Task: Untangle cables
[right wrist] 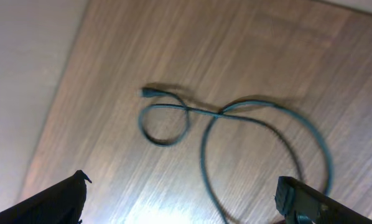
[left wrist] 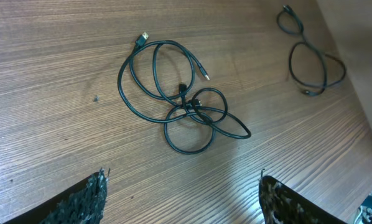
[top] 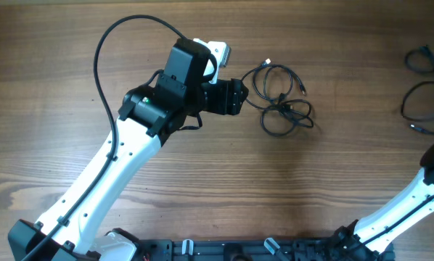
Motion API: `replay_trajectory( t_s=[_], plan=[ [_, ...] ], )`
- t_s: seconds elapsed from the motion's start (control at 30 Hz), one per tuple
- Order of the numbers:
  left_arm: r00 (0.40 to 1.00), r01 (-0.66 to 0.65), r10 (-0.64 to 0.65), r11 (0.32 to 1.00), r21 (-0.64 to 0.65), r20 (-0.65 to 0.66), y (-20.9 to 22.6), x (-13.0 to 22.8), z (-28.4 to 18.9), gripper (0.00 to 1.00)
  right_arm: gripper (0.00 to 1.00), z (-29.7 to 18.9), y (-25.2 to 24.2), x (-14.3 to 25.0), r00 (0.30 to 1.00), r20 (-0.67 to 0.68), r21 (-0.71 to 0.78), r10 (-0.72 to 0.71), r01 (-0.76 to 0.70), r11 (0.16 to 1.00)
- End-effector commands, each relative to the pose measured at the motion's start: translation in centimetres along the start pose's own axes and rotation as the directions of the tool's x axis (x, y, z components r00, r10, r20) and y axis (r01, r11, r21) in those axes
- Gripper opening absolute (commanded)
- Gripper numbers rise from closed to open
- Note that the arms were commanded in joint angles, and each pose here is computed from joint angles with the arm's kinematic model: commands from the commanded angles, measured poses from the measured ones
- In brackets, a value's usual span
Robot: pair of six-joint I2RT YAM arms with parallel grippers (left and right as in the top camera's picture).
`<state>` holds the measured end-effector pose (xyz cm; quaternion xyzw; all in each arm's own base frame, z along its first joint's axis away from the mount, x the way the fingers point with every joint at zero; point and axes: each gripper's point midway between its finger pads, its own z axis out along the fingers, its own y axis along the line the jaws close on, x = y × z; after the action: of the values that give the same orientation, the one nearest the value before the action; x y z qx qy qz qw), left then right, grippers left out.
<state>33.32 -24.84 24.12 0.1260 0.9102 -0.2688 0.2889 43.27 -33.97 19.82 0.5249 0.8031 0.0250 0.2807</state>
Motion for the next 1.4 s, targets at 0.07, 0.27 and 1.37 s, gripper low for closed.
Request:
replay_trajectory(
  t_s=[0.07, 0.27, 1.37],
  plan=[
    [1.000, -0.007, 0.007, 1.000, -0.003, 0.009, -0.2, -0.1, -0.2, 0.85, 1.00, -10.9, 6.7, 0.5, 0.977, 0.088, -0.321, -0.195, 0.213, 0.923],
    [0.999, 0.038, -0.038, 0.999, -0.020, -0.033, 0.6, 0.5, 1.8, 0.86, 1.00, -17.4, 10.4, 6.3, 0.940, 0.041, -0.488, -0.340, 0.316, 0.814],
    [0.960, 0.247, -0.263, 0.956, -0.158, -0.090, 7.7, 6.1, 23.1, 0.15, 1.00, -17.2, 12.8, 14.4, 0.847, -0.109, -0.490, -0.520, 0.409, 0.770]
  ],
)
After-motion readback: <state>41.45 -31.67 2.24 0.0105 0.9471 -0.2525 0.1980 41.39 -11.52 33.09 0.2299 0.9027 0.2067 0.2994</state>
